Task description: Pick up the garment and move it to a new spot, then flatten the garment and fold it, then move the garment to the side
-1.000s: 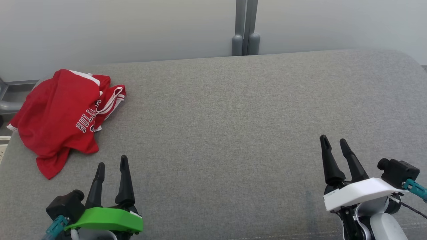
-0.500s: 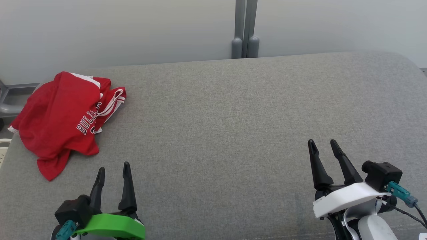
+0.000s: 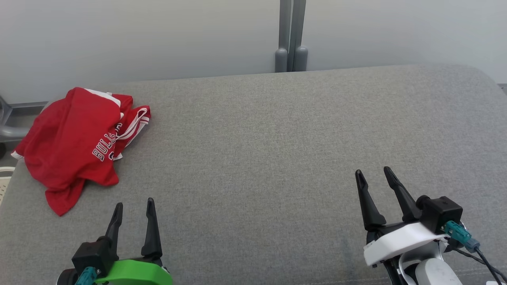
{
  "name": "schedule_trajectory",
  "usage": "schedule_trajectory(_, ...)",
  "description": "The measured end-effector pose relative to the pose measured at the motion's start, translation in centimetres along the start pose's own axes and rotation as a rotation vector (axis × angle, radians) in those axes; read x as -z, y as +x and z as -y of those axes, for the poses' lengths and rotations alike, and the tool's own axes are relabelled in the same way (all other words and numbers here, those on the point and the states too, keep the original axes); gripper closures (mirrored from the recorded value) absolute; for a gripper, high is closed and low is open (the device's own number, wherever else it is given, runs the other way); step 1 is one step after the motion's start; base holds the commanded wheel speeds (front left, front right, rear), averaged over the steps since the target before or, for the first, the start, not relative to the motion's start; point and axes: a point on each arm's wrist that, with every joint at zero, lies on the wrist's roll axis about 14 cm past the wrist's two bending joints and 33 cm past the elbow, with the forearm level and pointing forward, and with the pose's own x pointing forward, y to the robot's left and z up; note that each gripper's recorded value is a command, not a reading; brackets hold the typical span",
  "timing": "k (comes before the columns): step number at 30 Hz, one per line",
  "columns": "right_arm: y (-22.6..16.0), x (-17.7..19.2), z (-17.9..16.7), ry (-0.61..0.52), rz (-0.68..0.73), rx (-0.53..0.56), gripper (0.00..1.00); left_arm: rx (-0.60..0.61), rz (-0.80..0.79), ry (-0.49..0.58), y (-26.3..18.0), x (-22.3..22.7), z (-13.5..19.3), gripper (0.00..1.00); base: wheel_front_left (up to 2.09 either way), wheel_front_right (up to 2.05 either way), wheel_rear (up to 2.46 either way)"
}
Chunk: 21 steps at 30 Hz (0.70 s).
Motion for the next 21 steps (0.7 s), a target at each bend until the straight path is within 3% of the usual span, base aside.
schedule_trajectory(21, -0.4, 1.1, -0.5, -0.094, -0.01, -0.03, 0.0, 0.004, 0.014, 0.114, -0.4, 0.0, -0.4, 0.0, 0.0, 0.0, 0.0)
